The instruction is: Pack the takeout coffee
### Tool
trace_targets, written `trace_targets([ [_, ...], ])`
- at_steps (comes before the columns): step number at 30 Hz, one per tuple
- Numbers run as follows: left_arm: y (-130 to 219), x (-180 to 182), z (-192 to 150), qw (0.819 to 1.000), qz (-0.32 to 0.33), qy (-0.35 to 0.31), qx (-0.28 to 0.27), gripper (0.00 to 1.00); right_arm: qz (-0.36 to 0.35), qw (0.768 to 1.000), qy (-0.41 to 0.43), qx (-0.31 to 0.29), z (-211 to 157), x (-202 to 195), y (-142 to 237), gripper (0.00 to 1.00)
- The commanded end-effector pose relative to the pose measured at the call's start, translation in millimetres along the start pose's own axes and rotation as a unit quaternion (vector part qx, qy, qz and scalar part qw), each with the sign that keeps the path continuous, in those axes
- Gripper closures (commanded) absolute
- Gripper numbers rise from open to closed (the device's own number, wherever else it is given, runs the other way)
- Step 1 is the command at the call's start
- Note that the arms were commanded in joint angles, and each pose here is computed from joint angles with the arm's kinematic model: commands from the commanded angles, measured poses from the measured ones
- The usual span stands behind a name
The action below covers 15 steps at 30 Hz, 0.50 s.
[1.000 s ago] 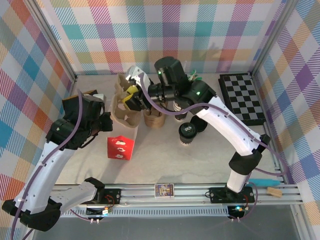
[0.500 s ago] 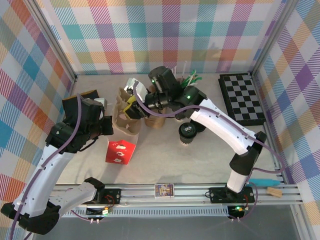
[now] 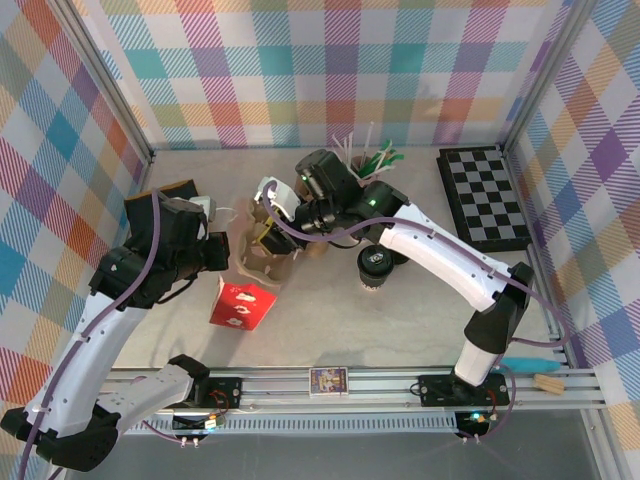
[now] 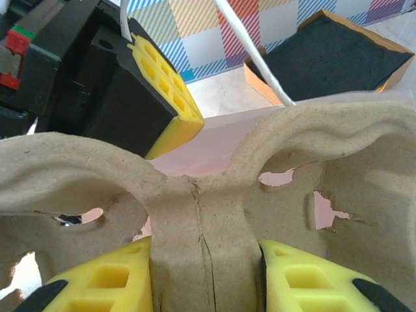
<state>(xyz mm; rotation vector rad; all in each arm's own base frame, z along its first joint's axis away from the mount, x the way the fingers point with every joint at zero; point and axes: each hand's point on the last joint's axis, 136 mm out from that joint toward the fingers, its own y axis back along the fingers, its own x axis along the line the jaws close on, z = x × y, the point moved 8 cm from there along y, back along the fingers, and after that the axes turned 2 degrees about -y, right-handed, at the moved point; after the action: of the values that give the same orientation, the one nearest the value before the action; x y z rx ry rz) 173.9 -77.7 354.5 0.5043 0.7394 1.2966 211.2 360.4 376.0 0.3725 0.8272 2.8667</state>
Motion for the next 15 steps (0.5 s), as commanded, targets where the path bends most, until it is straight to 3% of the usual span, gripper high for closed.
trace_targets([
  [1,3,-5,-1,1.0,-0.027,-0.002,-0.002,1.0,0.002,1.0,0.023,0.004,-1,0,1,0.73],
  [15,-2,-9,-3,0.999,-0.045,-0.003,0.004,1.0,-0.045,0.996,0.055,0.054,-9,-26,-35,0.76],
])
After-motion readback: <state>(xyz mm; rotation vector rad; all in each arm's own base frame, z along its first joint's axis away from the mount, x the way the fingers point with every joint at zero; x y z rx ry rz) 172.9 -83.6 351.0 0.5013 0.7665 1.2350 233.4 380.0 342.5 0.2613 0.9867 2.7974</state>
